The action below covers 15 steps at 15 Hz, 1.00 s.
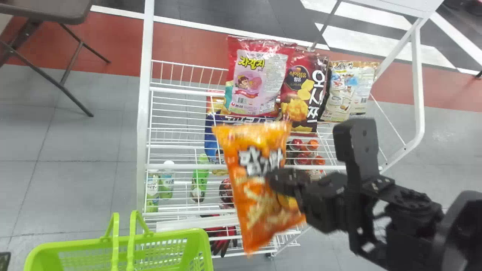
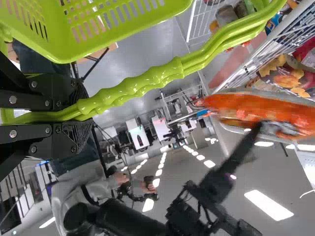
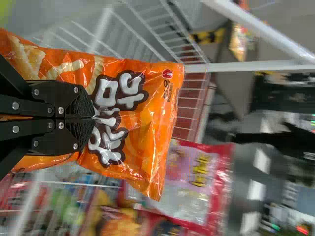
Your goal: Hold basket handle with left hand then pick Gamjakkang with right hand and place into basket
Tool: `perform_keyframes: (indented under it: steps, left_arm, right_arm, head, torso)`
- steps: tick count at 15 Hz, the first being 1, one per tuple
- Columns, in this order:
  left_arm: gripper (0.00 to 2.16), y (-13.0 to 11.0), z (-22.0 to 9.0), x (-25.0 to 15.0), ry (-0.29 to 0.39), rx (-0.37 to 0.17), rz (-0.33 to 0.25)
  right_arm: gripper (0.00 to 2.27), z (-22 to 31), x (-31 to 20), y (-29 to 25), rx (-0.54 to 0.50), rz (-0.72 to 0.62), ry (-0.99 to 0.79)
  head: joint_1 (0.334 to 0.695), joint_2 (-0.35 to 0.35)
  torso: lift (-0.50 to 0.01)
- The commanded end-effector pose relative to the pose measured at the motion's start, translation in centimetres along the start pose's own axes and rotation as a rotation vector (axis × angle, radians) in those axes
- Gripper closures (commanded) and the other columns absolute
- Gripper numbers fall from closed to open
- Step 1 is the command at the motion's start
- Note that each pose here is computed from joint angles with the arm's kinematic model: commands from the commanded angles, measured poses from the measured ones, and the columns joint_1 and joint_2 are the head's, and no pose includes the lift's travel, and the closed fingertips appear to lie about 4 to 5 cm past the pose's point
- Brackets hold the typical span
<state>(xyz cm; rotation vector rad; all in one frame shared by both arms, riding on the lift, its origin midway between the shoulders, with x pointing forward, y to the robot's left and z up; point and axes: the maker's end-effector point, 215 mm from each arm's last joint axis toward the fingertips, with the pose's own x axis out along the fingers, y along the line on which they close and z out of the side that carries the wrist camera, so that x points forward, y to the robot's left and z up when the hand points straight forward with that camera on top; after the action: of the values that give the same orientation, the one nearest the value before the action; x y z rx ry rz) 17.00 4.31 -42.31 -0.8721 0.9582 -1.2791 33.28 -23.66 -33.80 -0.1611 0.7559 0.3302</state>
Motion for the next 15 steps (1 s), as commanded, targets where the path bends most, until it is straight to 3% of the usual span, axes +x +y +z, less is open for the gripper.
perform_keyframes:
  steps: [1,5,11,15]
  left_arm:
    - [2.15,-0.1,0.0,0.1,-0.005,0.01,-0.002]
    - [2.15,-0.4,0.0,0.4,-0.008,0.022,-0.006]
    - [2.15,-0.9,-0.2,0.5,-0.007,0.039,-0.008]
    - [2.15,-1.1,-0.4,0.7,-0.001,0.039,-0.013]
  right_arm:
    - [2.25,-3.3,-1.5,1.9,0.087,0.094,0.101]
    - [2.25,-3.8,-1.0,5.8,0.145,0.207,0.1]
    - [2.25,-8.7,2.3,12.8,0.125,0.321,0.244]
    - [2.25,-9.6,3.9,15.9,0.13,0.38,0.283]
  head:
    - [0.695,-0.35]
    - [0.695,-0.35]
    - [0.695,-0.347]
    - [0.695,-0.291]
  torso:
    - [-0.02]
    - [-0.02]
    - [-0.02]
    - [-0.02]
